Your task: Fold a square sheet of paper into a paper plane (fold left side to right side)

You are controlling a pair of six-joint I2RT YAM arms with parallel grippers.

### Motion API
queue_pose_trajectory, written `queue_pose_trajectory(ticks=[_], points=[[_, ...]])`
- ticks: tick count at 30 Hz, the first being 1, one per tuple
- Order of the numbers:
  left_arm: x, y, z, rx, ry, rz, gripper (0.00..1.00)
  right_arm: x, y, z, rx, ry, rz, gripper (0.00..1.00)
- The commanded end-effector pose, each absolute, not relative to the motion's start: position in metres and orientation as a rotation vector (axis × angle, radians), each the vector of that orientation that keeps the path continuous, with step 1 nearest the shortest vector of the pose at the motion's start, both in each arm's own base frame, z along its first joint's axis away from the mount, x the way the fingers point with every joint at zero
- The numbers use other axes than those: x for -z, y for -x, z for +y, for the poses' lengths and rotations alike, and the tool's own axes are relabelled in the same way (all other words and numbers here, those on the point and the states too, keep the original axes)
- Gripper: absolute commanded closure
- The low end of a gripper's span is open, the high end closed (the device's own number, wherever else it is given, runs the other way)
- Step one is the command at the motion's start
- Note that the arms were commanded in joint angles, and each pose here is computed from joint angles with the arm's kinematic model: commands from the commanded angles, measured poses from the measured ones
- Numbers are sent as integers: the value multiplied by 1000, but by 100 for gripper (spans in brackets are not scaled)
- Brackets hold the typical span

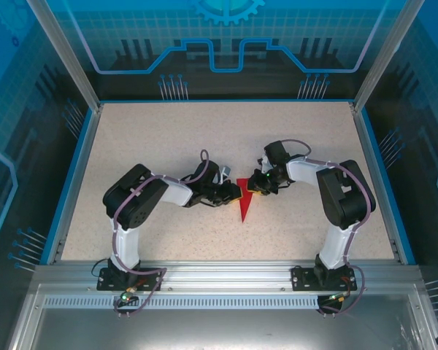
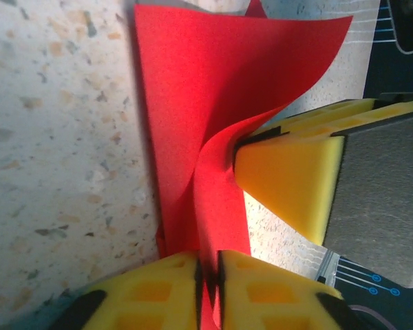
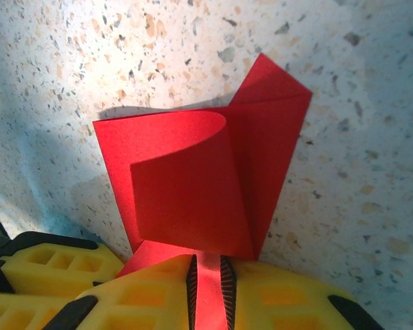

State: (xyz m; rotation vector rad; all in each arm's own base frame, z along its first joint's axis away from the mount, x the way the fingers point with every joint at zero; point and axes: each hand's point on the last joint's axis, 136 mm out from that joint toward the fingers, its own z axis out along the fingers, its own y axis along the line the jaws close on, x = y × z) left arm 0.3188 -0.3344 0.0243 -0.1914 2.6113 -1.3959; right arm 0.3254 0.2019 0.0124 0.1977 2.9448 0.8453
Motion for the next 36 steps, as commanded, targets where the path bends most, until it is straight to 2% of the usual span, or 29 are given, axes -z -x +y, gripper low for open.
queue_pose_trajectory(ticks=[1, 7, 10, 16, 23, 36], points=[[-19, -320, -318, 1283, 218, 2649, 77, 17, -301, 185, -679, -235, 3091, 80], [-57, -322, -314, 1303, 169, 2589, 67, 22, -299, 184, -676, -242, 3101, 80], [-75, -314, -313, 1324, 140, 2579, 66, 22, -300, 186, -688, -243, 3097, 80], [-105, -294, -326, 1469, 92, 2591, 78, 23, -300, 188, -707, -241, 3093, 80], [-97, -272, -359, 1579, 103, 2711, 81, 25, -299, 188, -703, -244, 3101, 80], [-55, -263, -365, 1442, 169, 2854, 82, 24, -300, 190, -706, -234, 3101, 80]])
